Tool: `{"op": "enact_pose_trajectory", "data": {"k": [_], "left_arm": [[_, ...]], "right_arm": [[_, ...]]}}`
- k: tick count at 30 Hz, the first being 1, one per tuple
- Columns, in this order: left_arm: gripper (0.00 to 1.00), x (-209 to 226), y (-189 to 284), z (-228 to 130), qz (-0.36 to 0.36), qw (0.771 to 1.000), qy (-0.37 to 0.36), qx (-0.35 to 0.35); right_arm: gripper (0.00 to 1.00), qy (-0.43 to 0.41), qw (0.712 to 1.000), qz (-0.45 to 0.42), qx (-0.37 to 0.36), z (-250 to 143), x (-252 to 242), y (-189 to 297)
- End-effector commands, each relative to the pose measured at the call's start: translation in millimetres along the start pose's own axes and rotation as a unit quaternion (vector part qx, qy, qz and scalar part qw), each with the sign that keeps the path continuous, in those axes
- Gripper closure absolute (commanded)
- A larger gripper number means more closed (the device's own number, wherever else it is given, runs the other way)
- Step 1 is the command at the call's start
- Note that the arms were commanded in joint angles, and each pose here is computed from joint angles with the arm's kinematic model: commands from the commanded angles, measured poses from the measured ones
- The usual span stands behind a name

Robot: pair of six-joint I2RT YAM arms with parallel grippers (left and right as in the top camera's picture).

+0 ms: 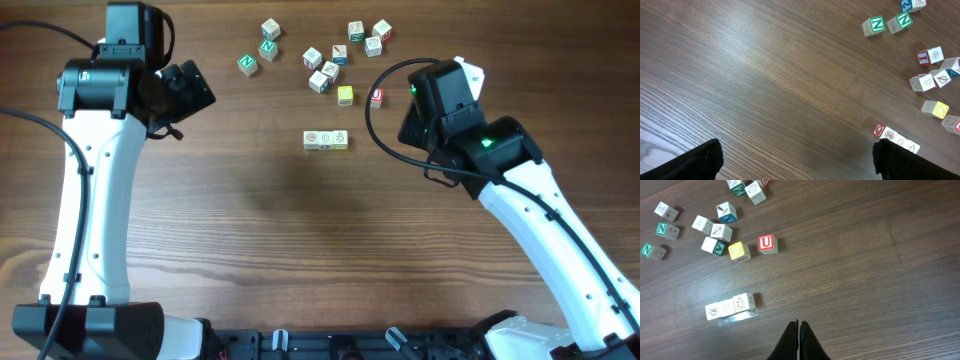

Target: Form a horizontal line

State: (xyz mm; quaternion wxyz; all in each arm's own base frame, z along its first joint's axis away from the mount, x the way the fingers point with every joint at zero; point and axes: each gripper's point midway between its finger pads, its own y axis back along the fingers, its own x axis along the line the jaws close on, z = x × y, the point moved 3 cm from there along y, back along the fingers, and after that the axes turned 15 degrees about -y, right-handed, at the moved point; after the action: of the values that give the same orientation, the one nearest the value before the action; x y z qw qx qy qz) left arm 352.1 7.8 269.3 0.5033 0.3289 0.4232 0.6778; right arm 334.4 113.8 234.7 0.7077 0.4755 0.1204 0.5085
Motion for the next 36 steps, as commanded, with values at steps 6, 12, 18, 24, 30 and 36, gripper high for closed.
{"op": "enact_pose_trajectory", "data": {"k": [6, 12, 18, 24, 30, 36], "left_arm": [[0.00, 0, 1, 1, -0.005, 1.000, 0.003, -0.003], [0.00, -1, 1, 6, -0.008, 1.000, 0.005, -0.015], [0.00, -1, 2, 5, -0.007, 1.000, 0.003, -0.013], [0.00, 11, 7, -10, 0.028, 1.000, -0.002, 0.013], [0.00, 13, 31, -14, 0.021, 1.000, -0.002, -0.014], [0.00, 13, 71, -20, -0.003, 0.997, -0.004, -0.071]], "right_arm": [[0.96, 0.003, 1.000, -0.005, -0.014, 4, -2, 4], [0.96, 0.003, 1.000, -0.005, -0.014, 4, -2, 4], [0.96, 0.003, 1.000, -0.005, -0.014, 4, -2, 4], [0.96, 0.005, 1.000, -0.012, -0.009, 2, -6, 4], [0.95, 0.007, 1.000, -0.017, -0.001, -1, -8, 4], [0.96, 0.008, 1.000, -0.022, 0.003, -2, -10, 4]]}}
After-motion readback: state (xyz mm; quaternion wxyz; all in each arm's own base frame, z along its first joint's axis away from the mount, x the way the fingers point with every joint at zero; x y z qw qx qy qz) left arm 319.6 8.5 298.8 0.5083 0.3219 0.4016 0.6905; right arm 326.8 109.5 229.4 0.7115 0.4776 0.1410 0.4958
